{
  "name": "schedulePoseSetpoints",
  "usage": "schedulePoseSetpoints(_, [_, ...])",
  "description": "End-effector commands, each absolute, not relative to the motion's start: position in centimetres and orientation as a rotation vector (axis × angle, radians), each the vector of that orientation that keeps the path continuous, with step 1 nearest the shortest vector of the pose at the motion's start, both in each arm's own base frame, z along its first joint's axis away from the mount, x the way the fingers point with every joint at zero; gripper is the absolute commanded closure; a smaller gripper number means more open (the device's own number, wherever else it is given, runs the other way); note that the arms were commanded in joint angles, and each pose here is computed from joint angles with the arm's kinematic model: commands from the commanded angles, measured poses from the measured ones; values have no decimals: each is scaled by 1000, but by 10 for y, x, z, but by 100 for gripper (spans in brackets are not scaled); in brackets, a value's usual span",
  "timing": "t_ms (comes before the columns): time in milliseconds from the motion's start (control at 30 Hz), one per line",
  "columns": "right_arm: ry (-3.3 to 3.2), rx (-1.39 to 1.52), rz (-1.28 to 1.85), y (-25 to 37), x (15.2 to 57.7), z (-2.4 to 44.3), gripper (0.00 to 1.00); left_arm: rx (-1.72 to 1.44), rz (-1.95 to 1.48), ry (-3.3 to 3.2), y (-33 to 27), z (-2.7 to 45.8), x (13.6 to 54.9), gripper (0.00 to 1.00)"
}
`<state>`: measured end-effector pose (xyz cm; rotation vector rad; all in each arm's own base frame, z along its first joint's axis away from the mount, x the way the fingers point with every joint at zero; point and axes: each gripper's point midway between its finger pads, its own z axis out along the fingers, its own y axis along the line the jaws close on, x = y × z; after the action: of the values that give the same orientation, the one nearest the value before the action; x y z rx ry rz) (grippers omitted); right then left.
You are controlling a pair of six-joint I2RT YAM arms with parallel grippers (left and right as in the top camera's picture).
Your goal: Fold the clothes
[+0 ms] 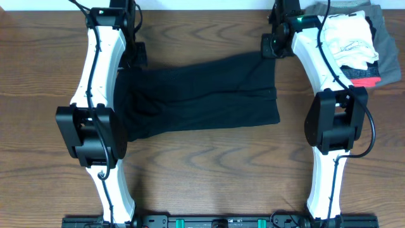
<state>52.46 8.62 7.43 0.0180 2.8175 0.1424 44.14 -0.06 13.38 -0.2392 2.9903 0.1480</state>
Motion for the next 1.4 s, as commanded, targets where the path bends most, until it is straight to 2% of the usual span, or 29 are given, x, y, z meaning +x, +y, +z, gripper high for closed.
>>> schedulePoseSetpoints(0, [2875, 28, 147, 82, 514, 70, 99, -256, 173, 3018, 3, 135, 432, 94])
schedulePoseSetpoints(233, [3030, 27, 117, 76, 477, 62, 99, -254, 204, 3131, 4, 115, 406, 94])
schedulePoseSetpoints(533, [3108, 37, 103, 72, 458, 61, 99, -326, 398, 3229, 24, 85, 374, 94])
schedulePoseSetpoints(800, [3204, 52, 83, 65, 435, 61, 99, -394, 416, 3240, 39, 81, 368, 94])
schedulePoseSetpoints(833, [3223, 58, 79, 63, 431, 61, 98, -399, 416, 3240, 40, 81, 368, 94])
schedulePoseSetpoints(867, [3238, 64, 76, 61, 427, 62, 91, -402, 415, 3240, 41, 81, 368, 94])
schedulePoseSetpoints(900, [3254, 68, 74, 59, 423, 62, 79, -402, 416, 3242, 41, 81, 367, 94])
schedulePoseSetpoints(1000, [3298, 63, 68, 55, 413, 63, 76, -401, 418, 3250, 41, 82, 366, 93])
schedulePoseSetpoints(1067, [3318, 69, 65, 53, 408, 64, 74, -400, 423, 3262, 41, 82, 363, 73])
schedulePoseSetpoints(1167, [3340, 70, 60, 53, 403, 65, 73, -399, 429, 3280, 41, 83, 358, 57])
schedulePoseSetpoints(1200, [3341, 69, 61, 53, 403, 65, 73, -398, 431, 3284, 41, 84, 357, 43])
schedulePoseSetpoints(1267, [3339, 70, 62, 53, 403, 65, 73, -398, 434, 3293, 41, 84, 355, 38])
schedulePoseSetpoints(1367, [3331, 72, 83, 55, 405, 65, 73, -399, 435, 3297, 41, 85, 354, 37])
